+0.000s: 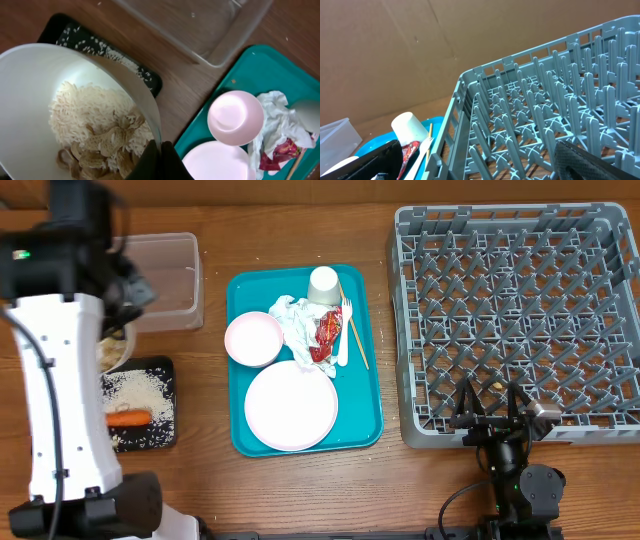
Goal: Sort waste into correct bins and load items into the dishwasher rack
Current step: 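Tip the second bowl over the black tray to empty the rice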
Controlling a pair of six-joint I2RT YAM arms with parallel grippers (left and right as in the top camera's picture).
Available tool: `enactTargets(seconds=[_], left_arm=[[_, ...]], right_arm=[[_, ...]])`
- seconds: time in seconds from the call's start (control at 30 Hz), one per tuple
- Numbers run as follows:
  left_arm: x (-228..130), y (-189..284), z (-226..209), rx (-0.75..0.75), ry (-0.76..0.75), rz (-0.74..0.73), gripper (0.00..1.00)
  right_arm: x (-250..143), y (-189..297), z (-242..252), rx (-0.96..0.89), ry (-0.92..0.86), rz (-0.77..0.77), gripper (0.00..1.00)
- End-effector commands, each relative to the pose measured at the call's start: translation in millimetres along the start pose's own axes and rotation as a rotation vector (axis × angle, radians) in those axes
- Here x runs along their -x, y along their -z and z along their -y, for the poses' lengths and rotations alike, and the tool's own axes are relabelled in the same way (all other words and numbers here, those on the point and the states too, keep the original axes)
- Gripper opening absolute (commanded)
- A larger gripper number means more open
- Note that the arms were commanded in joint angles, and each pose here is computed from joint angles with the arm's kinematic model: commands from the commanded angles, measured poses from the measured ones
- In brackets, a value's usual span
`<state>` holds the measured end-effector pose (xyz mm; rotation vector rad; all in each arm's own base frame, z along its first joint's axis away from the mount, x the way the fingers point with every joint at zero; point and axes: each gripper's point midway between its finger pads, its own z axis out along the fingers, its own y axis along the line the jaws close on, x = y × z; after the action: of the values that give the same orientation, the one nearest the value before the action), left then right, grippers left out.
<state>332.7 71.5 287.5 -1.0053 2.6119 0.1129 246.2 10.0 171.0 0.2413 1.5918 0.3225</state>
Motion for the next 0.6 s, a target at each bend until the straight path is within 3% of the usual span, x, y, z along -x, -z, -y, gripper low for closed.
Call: enactTargets(seconds=[0.0, 0.07, 0.17, 0.33, 0.47, 0.57], left_arm=[[-4.4, -10.8, -8.4, -0.090, 0.041, -0.096, 0.05], [-5.6, -20.4, -7.2, -0.153, 0.026, -0.141, 0.04], [-11.5, -35.3, 8.5, -0.382, -0.029, -0.235, 0.05], [-24.0, -66.9, 1.9, -0.627, 0.044, -0.356, 0.04], [-28.3, -90.7, -13.3, -0.748, 0.091, -0.364, 0.05], [-20.5, -96.7, -18.8, -1.009, 0.152, -0.289, 0.04]], right_arm=[[-0.3, -0.1, 3.2, -0.013, 0.007, 0.010, 1.00], [-0.2, -0.1, 3.2, -0.013, 0.007, 0.011, 1.00], [-0.3, -0.1, 3.2, -0.013, 0.007, 0.010, 1.00], [-0.3, -0.1, 3.1, -0.012, 0.007, 0.010, 1.00], [-0.3, -0.1, 3.2, -0.013, 0.007, 0.010, 1.00], [-0.3, -0.1, 3.2, -0.013, 0.007, 0.010, 1.00]])
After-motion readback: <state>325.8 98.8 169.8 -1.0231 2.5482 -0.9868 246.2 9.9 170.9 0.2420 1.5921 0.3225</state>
